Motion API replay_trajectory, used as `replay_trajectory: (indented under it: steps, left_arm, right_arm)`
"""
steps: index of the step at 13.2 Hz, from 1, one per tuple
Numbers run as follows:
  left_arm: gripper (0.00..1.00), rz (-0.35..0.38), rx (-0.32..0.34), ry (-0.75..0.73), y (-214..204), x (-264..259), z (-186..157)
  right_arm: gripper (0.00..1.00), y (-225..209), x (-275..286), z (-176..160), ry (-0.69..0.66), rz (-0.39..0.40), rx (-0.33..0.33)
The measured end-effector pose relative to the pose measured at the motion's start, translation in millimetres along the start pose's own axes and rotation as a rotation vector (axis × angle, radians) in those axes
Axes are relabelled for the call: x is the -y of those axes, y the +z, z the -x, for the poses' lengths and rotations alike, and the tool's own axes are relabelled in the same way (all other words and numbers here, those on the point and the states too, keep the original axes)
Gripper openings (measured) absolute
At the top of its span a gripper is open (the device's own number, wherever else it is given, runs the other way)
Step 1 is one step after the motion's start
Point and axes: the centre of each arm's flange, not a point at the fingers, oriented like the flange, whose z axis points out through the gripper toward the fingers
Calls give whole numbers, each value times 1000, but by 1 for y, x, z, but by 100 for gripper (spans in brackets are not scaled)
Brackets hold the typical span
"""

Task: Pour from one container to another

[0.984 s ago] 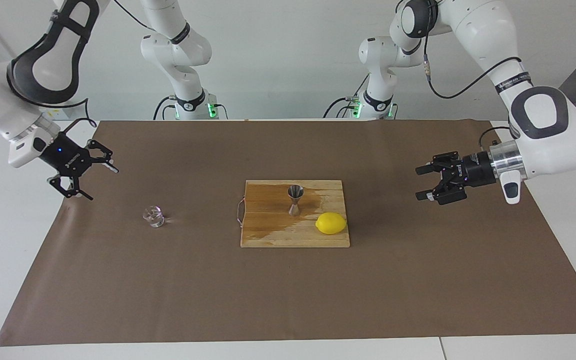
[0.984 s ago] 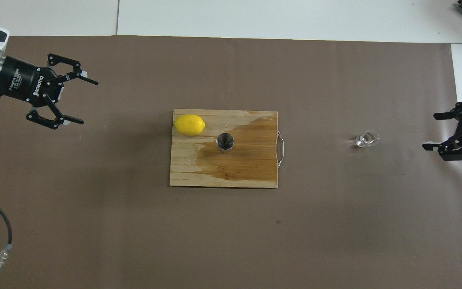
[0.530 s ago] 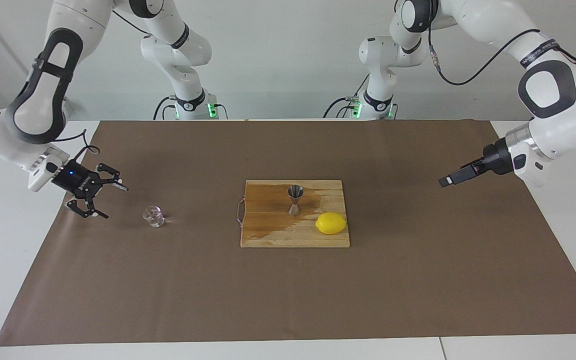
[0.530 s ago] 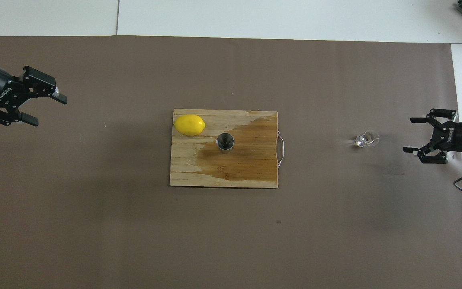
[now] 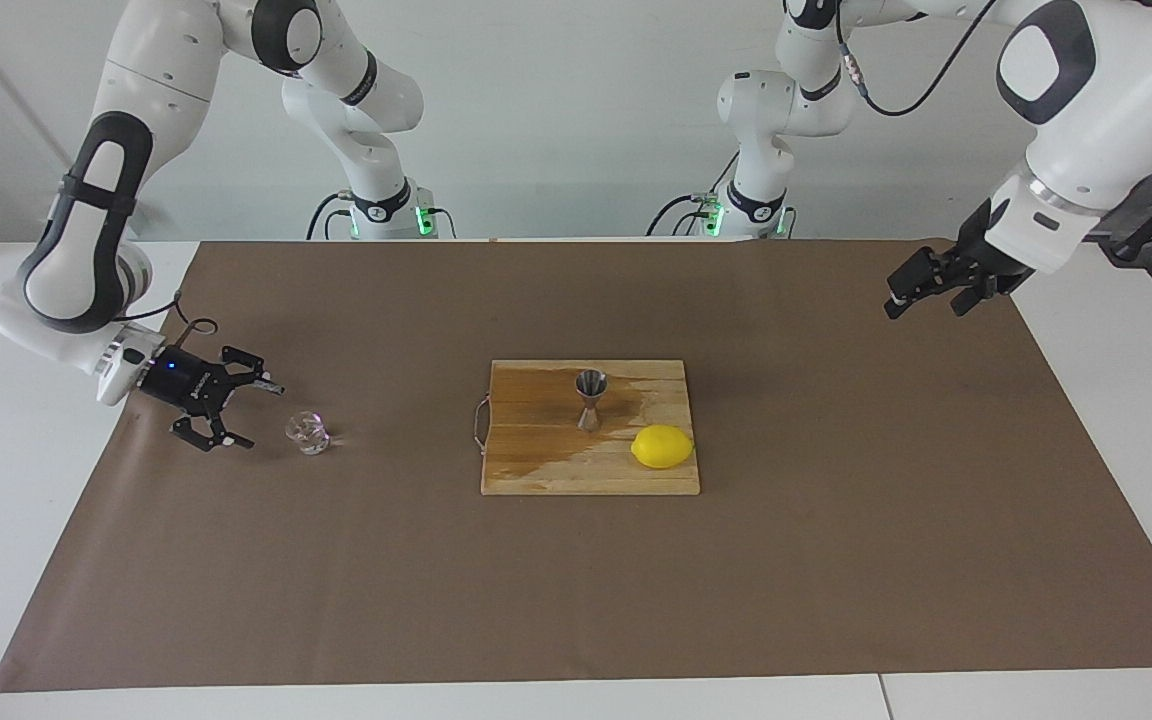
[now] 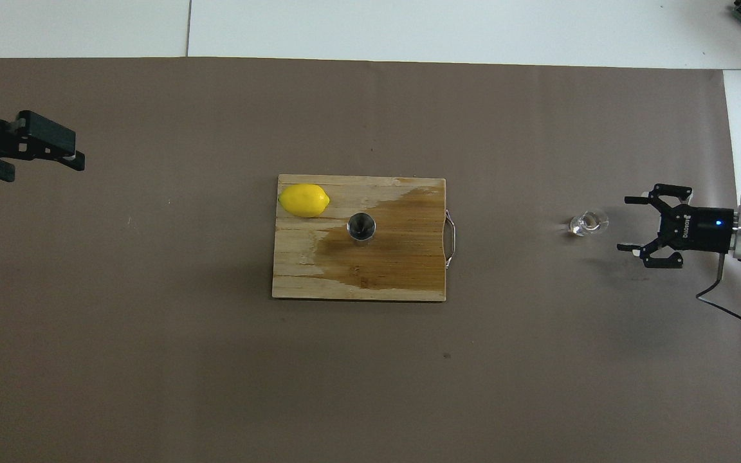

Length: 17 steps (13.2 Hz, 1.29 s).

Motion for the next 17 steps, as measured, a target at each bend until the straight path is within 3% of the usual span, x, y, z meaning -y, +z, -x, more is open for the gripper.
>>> replay_trajectory:
  steps: [5, 10, 17]
  left_arm:
    - [100, -8, -18, 1, -16, 11, 11]
    - [100, -17, 94, 23, -13, 38, 41]
    - [100, -29, 149, 56, 19, 24, 46]
  right_arm:
    - [100, 11, -8, 4, -3, -11, -12]
    - [100, 26, -3, 4, 4, -43, -21]
    - [100, 44, 1, -3, 8, -76, -35]
